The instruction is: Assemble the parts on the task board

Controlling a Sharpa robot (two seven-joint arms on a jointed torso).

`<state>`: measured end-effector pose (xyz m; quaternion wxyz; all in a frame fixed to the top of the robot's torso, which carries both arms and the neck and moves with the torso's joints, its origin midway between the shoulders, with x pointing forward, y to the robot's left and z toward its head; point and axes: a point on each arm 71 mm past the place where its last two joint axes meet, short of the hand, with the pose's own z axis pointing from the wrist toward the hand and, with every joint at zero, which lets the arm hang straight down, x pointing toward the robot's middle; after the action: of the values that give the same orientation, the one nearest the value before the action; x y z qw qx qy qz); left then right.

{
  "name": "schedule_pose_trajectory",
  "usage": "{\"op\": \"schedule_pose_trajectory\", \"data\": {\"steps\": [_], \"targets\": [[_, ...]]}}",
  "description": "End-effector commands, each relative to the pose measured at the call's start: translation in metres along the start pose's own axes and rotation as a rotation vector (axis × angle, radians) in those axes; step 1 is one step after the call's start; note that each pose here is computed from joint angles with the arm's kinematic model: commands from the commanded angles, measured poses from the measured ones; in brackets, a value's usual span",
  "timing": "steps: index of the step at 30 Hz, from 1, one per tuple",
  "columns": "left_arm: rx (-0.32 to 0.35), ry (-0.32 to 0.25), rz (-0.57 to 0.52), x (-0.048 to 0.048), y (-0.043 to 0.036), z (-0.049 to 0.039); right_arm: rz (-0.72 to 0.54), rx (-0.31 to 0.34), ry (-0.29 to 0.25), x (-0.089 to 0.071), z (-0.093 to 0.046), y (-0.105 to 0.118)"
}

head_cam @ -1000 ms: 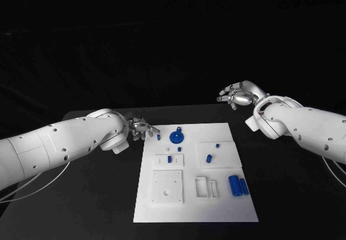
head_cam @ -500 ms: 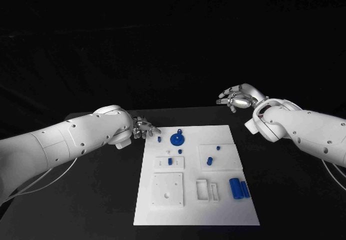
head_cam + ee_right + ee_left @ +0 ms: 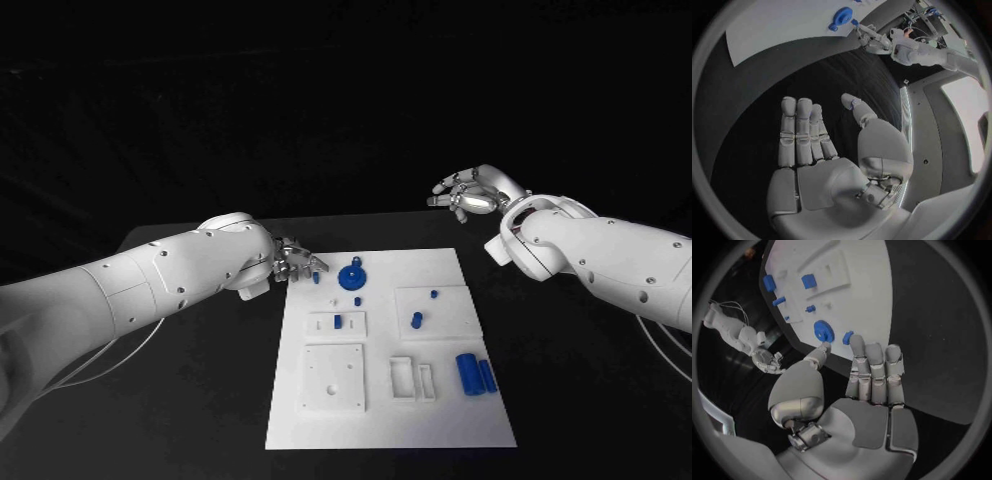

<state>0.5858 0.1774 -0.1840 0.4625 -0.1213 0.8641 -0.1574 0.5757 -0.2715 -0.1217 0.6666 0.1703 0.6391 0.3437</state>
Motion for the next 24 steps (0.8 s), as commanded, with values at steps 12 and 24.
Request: {"op": "schedule_pose_trajectory", "data": {"steps": [12, 24], "targets": [[-0.002, 0.044, 0.015, 0.003, 0.0017, 0.001, 0.005, -0.023, 0.01, 0.004, 0.0, 0.0046], [-0.01, 0.042, 0.004, 0.0026, 0.0068, 0.0044, 0.006, -0.025, 0.013, 0.005, 0.0, 0.0055]]}}
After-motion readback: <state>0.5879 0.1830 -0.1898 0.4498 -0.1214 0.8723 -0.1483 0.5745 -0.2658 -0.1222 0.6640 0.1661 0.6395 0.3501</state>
